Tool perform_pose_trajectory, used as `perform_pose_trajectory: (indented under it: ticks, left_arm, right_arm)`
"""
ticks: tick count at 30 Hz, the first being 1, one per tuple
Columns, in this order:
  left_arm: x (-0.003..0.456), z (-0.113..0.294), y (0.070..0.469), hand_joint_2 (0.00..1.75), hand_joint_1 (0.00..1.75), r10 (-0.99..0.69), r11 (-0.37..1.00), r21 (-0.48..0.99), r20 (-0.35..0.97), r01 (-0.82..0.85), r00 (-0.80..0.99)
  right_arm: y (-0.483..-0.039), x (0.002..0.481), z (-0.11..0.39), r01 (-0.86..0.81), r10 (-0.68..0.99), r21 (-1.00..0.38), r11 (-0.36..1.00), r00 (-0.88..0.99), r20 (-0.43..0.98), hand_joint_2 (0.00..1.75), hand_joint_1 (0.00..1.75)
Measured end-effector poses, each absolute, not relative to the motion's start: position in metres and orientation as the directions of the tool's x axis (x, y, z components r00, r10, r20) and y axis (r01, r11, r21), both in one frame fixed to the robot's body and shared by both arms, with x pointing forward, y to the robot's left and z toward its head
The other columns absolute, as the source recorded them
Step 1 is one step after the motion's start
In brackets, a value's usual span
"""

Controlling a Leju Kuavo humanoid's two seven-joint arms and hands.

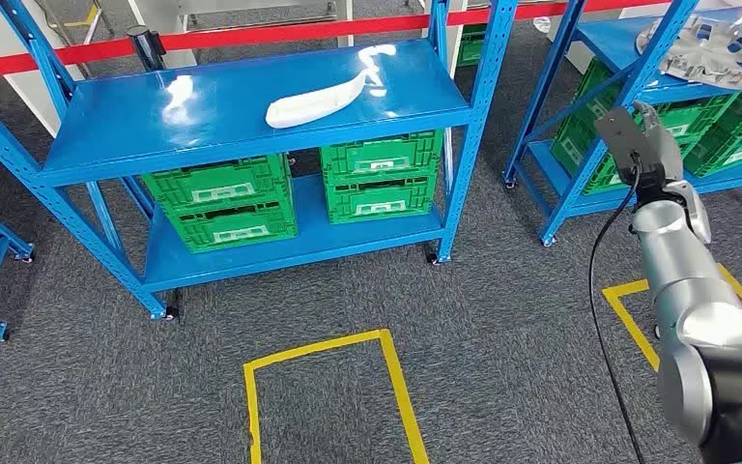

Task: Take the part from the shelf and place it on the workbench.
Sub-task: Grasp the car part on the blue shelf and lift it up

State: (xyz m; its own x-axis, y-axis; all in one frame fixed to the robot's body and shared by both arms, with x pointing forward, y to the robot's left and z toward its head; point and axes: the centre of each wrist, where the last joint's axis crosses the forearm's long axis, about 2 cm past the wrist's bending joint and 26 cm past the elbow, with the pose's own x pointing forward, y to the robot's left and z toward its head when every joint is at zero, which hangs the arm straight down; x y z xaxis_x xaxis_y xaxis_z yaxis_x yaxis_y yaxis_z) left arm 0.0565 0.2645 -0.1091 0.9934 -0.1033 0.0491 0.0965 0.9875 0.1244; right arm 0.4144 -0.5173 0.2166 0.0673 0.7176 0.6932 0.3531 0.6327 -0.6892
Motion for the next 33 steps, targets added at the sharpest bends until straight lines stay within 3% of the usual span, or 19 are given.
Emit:
perform_pose_trajectory:
  ticks: [16,23,27,33]
  left_arm:
    - [0.065,-0.108,0.267,0.0,0.0,-0.099,0.988,0.124,0.083,0.088,0.992]
    - [0.086,-0.104,0.268,0.0,0.0,-0.118,0.989,0.108,0.114,0.106,0.986]
    - [0.088,-0.104,0.27,0.0,0.0,-0.167,0.983,0.094,0.101,0.158,0.981]
    - [0.076,-0.107,0.276,0.0,0.0,-0.22,0.972,0.095,0.045,0.215,0.974]
  right_arm:
    - [-0.435,0.48,0.31,0.323,0.841,-0.785,0.529,-0.077,0.535,0.0,0.0]
    - [-0.331,0.507,0.358,0.236,0.897,-0.871,0.431,-0.22,0.384,0.0,0.0]
    - [-0.285,0.509,0.361,0.191,0.905,-0.906,0.377,-0.286,0.316,0.0,0.0]
    - [-0.27,0.506,0.349,0.156,0.897,-0.924,0.349,-0.341,0.281,0.0,0.0]
